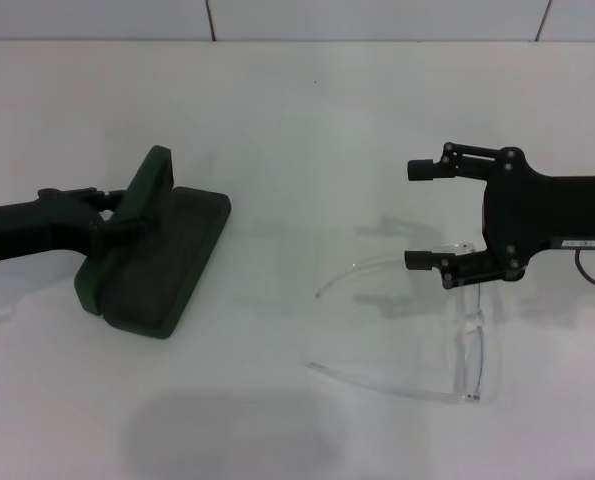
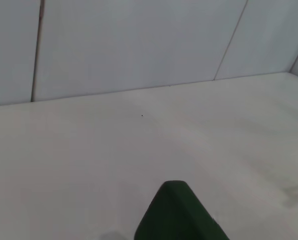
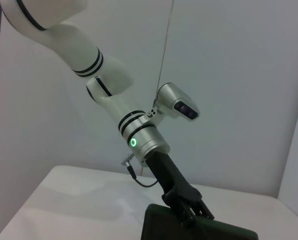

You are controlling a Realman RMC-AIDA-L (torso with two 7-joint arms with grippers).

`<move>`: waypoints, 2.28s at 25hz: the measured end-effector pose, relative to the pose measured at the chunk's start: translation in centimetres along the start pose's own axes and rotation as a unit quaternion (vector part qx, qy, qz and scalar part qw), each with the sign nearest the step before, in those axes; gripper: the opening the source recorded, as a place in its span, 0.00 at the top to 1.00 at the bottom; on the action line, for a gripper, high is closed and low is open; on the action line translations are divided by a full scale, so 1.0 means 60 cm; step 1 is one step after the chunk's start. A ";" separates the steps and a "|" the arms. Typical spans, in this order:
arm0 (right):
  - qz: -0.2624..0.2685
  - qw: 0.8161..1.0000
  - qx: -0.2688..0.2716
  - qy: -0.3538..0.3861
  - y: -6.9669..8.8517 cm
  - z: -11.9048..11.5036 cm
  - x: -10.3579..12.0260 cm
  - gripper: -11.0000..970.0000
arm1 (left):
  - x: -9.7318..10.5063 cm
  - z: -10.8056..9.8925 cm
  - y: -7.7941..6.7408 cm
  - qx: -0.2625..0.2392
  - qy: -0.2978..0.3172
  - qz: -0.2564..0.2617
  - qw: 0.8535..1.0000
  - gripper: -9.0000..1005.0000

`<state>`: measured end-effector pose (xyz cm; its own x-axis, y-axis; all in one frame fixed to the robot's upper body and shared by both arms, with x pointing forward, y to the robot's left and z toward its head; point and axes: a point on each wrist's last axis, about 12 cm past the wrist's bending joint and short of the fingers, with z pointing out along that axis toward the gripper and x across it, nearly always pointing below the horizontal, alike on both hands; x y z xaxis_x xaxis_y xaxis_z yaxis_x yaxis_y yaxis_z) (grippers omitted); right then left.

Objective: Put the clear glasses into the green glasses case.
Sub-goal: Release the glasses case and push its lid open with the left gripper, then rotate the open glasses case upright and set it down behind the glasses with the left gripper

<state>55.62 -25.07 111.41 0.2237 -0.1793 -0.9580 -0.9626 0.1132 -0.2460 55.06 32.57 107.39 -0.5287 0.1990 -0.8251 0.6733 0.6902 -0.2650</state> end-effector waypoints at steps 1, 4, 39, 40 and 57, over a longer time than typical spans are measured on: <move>0.000 1.000 0.000 0.000 0.000 0.000 0.000 0.11 | 0.000 0.000 0.000 0.000 0.000 0.000 1.000 0.24; 0.000 1.000 0.000 0.000 0.001 0.000 0.000 0.11 | -0.001 0.000 0.000 -0.001 -0.001 -0.001 1.000 0.28; -0.037 0.995 -0.086 0.022 0.058 0.004 0.025 0.11 | -0.144 0.094 -0.035 0.050 -0.123 0.273 0.953 0.78; -0.038 0.995 -0.086 0.021 0.058 0.004 0.025 0.11 | -0.151 0.103 -0.042 0.061 -0.125 0.291 0.946 0.78; -0.040 0.993 -0.103 0.034 0.060 0.008 0.028 0.11 | -0.192 0.256 -0.143 0.174 0.015 0.443 0.879 0.78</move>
<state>52.61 -24.50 108.85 0.2961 -0.2452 -0.9231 -0.9547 -0.1052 -0.2783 63.28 13.67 111.52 0.2726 0.5730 -0.7729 0.9428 0.0011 0.3333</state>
